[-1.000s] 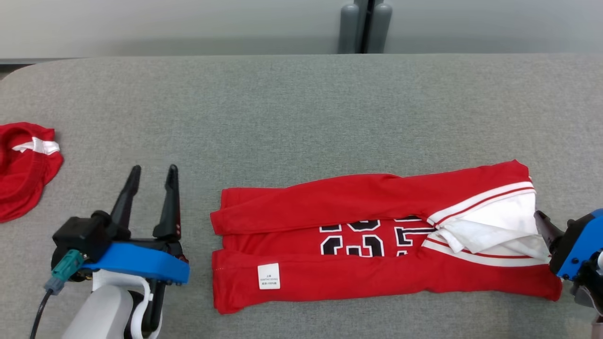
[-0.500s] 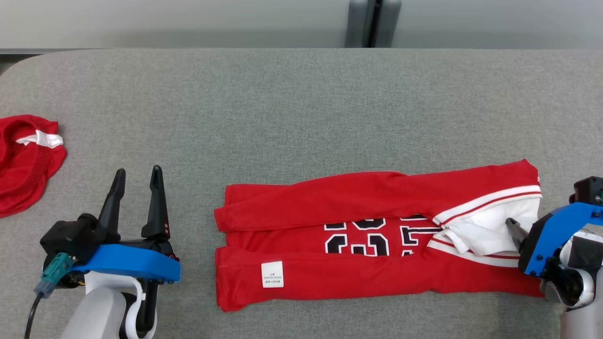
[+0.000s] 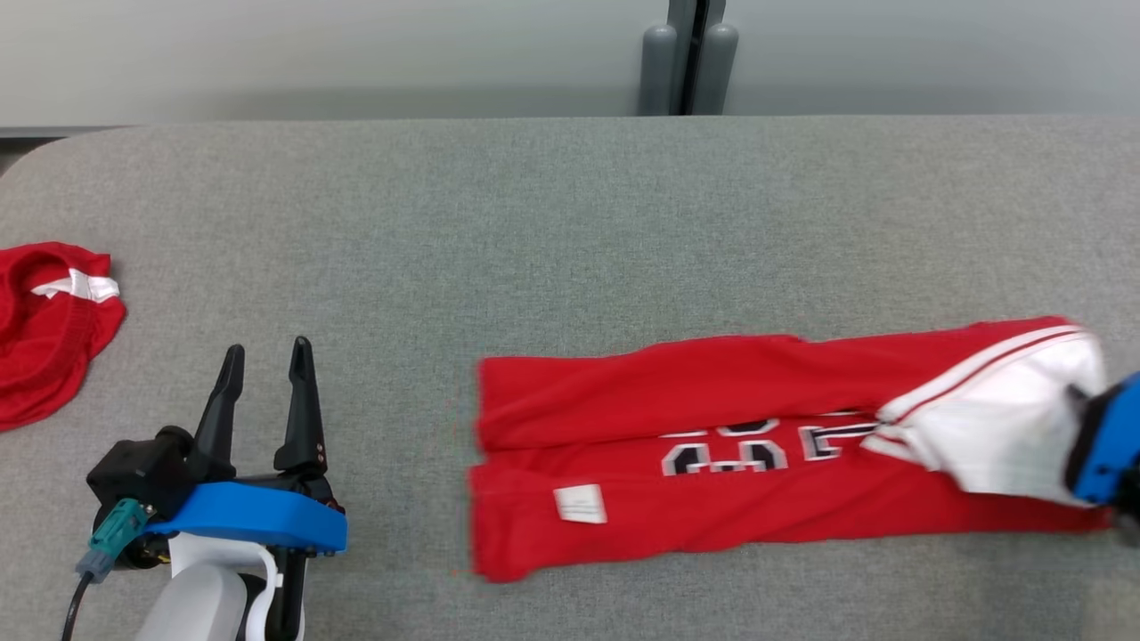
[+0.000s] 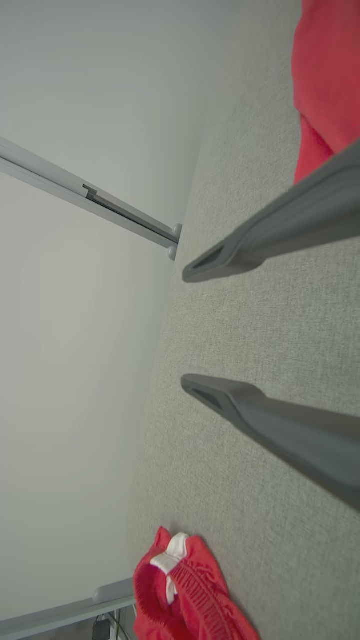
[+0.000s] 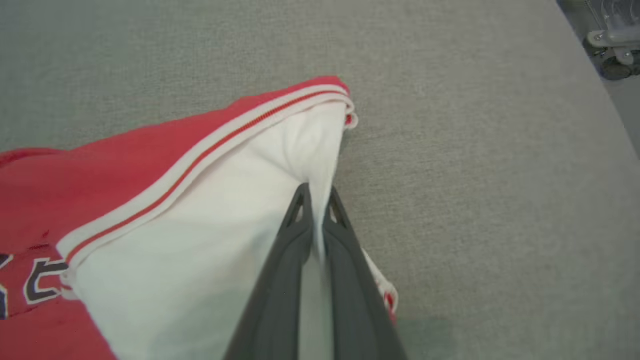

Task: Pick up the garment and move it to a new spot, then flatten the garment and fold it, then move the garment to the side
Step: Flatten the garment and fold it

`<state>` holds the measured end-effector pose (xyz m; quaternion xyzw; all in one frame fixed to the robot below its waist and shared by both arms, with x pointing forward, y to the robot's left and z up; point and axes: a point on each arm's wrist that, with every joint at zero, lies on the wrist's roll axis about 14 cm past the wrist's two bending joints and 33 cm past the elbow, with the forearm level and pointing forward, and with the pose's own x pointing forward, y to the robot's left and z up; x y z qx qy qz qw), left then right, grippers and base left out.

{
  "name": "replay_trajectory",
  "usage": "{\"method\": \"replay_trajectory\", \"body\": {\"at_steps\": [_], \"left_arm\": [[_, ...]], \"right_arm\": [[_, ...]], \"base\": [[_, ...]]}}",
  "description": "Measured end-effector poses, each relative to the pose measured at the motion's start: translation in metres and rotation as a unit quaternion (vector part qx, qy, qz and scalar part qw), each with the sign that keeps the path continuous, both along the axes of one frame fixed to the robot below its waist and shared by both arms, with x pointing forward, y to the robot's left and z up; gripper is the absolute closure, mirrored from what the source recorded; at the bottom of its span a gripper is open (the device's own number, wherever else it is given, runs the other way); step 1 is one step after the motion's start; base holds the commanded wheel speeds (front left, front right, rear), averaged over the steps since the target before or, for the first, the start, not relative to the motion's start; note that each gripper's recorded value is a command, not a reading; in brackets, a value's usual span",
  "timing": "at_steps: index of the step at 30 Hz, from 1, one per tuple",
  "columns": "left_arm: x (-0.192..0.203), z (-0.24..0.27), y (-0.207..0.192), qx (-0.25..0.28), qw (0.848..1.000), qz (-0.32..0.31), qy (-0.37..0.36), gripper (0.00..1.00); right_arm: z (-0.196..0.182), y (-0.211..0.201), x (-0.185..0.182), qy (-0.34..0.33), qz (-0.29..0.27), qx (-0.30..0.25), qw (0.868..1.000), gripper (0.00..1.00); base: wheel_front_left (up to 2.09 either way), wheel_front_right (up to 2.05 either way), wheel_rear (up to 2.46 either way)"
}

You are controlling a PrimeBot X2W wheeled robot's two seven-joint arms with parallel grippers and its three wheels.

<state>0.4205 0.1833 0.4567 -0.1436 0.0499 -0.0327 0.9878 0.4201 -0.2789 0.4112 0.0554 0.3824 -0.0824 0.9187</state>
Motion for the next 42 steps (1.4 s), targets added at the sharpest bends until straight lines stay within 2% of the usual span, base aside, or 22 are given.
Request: {"method": "replay_trajectory", "body": {"at_steps": [9,13,18,22,26,31,37,42], "left_arm": [[-0.007,0.006,-0.003,-0.002,1.0,-0.001,-0.007,0.0],[-0.008,0.009,-0.005,-0.003,1.0,-0.003,-0.012,0.0],[-0.014,0.01,-0.008,-0.006,1.0,-0.007,-0.013,0.0],[-0.016,0.014,-0.008,-0.004,1.0,-0.008,-0.017,0.0],[-0.016,0.014,-0.009,-0.004,1.0,-0.009,-0.018,0.0],[-0.016,0.014,-0.013,-0.005,1.0,-0.013,-0.018,0.0],[-0.019,0.01,-0.01,-0.005,1.0,-0.009,-0.01,0.0],[-0.024,0.009,-0.006,-0.004,1.0,-0.003,-0.006,0.0]], "right_arm": [[0.053,-0.077,-0.025,-0.037,-0.074,-0.086,0.993,1.0],[0.062,-0.076,-0.03,-0.043,-0.07,-0.094,0.992,1.0],[0.069,-0.028,-0.024,-0.06,-0.015,-0.069,0.996,1.0],[0.077,0.038,-0.017,-0.074,0.067,-0.045,0.994,1.0],[0.084,0.102,-0.01,-0.089,0.156,-0.028,0.983,1.0],[0.07,0.169,-0.002,-0.081,0.238,0.016,0.968,1.0],[0.035,0.223,-0.004,-0.035,0.308,0.058,0.949,1.0],[0.019,0.245,-0.003,-0.02,0.337,0.065,0.939,1.0]], "base": [[0.0,0.0,0.0],[0.0,0.0,0.0],[0.0,0.0,0.0],[0.0,0.0,0.0],[0.0,0.0,0.0],[0.0,0.0,0.0],[0.0,0.0,0.0],[0.0,0.0,0.0]]}}
